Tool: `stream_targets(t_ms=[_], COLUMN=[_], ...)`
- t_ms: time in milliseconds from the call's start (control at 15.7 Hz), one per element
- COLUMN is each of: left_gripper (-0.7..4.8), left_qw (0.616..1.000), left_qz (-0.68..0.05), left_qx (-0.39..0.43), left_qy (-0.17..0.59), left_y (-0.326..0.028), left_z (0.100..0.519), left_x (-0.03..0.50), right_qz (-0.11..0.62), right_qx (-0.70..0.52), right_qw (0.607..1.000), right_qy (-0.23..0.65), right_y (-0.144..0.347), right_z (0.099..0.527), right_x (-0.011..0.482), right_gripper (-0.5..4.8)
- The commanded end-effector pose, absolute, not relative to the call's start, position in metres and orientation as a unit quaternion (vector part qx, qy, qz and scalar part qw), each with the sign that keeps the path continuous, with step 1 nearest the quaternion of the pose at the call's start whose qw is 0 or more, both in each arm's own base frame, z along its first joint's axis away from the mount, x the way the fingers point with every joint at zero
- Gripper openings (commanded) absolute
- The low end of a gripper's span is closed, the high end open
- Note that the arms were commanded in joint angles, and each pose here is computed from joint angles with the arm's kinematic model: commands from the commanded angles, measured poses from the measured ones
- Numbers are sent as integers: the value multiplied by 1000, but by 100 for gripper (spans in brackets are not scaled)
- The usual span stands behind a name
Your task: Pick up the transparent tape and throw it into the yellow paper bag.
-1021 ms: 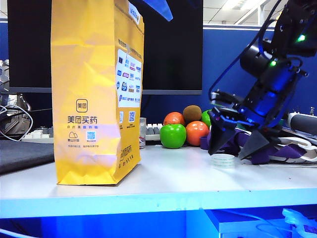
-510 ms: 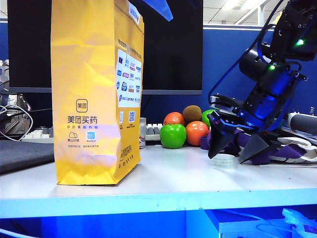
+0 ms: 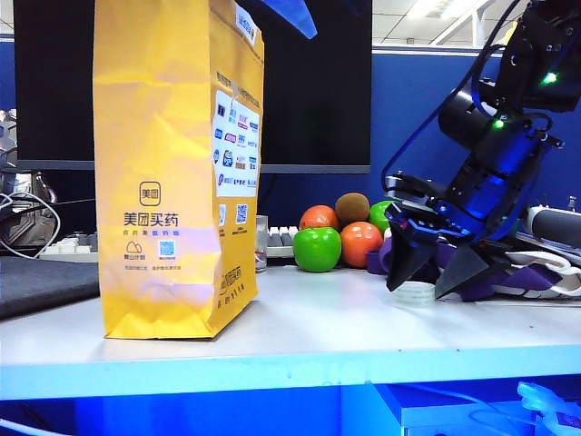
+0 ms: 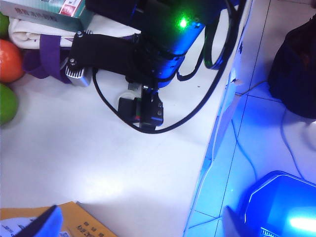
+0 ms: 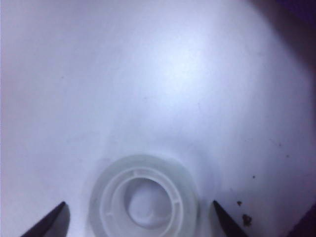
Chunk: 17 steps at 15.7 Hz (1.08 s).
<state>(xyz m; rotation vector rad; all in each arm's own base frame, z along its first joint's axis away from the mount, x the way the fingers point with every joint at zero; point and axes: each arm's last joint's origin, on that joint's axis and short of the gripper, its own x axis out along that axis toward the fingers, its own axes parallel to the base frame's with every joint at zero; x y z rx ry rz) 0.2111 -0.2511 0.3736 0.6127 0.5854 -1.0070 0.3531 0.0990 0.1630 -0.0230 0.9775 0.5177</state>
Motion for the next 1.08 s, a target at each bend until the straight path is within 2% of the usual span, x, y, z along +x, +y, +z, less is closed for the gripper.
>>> stream_targets(t_ms=[64, 446, 702, 957, 1084], left_gripper=[431, 431, 431, 431, 431], left_qw=[795, 794, 794, 794, 802], left_qz=[-468, -467, -467, -465, -436], left_qx=[276, 276, 275, 275, 300], left_qy=[270, 274, 276, 279, 275], left_y=[-251, -251, -251, -250, -247], left_z=[376, 376, 375, 375, 379], left_x=[211, 211, 211, 211, 211], right_qz=[248, 247, 248, 252, 258], right_qx=[-10, -5, -4, -5, -16], right_qw=[855, 859, 862, 874, 881], right_qy=[456, 450, 441, 415, 397], right_y=[100, 100, 101, 105, 108], right_z=[166, 167, 175, 205, 244], right_x=[354, 356, 360, 374, 386], right_gripper=[321, 242, 237, 237, 237])
